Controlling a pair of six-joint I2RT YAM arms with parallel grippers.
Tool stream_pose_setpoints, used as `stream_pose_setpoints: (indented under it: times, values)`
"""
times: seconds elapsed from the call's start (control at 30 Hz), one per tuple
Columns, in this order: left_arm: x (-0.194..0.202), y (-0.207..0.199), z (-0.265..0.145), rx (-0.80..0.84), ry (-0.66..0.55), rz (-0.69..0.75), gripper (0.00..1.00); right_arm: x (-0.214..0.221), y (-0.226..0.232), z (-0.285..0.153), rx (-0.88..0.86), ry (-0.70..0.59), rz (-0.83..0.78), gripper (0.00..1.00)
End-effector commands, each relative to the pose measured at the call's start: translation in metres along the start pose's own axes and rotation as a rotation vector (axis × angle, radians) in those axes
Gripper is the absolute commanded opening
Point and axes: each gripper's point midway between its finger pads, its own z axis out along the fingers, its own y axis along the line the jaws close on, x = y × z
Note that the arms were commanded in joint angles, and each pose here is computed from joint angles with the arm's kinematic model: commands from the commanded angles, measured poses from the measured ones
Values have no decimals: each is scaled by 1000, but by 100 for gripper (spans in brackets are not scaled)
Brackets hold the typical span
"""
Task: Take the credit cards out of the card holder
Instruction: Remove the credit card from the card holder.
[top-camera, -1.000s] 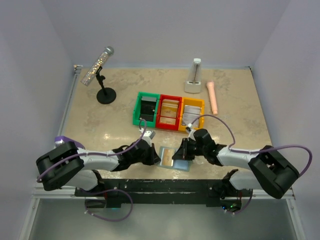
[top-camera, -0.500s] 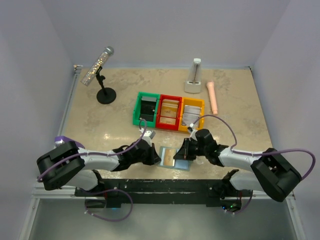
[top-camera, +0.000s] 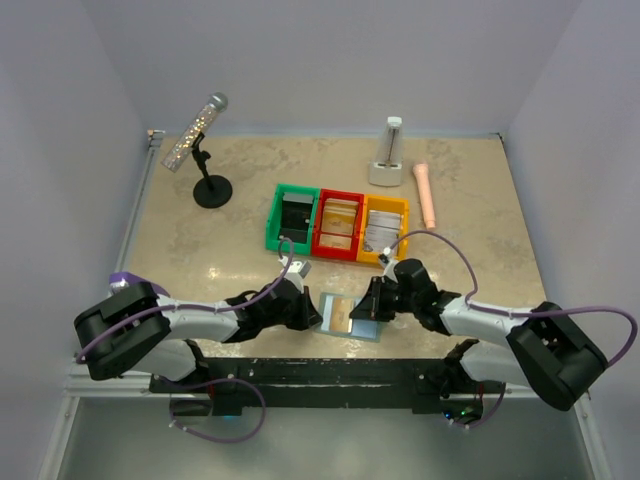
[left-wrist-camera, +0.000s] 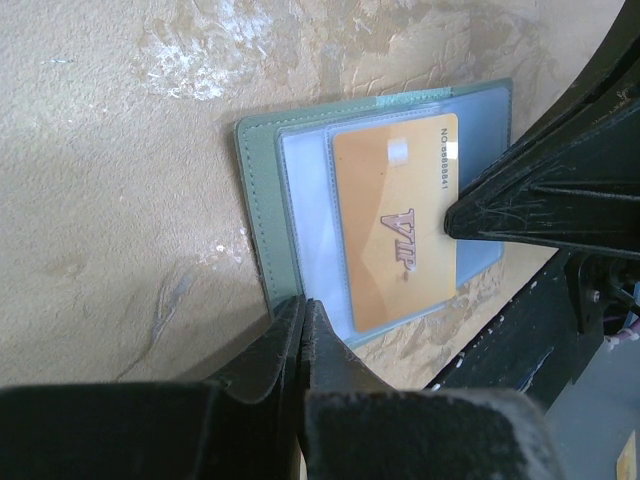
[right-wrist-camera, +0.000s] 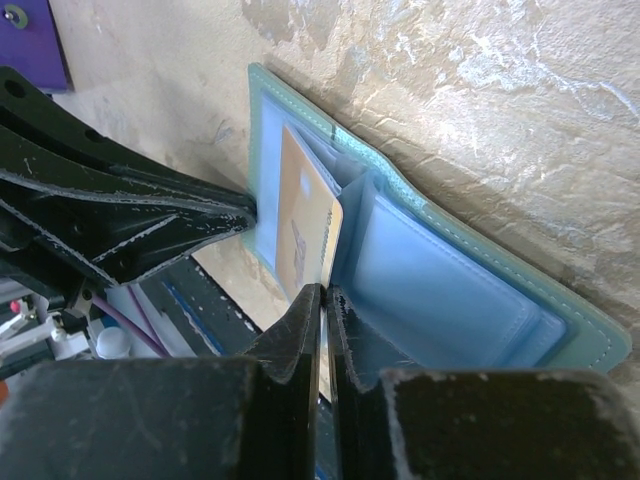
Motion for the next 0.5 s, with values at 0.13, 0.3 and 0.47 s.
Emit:
stream_pose_setpoints:
  times: [0.13,0.3,0.47]
  values:
    - [22,36,-1,-117,57,-4,0,0,-9,-3,18,-11,-19,11]
    - [21,35,-1,-117,57,-4,0,1,-6,-2,7,0,-22,17]
    - [21,35,-1,-117,57,-4,0,-1,-4,-2,6,2,-25,20]
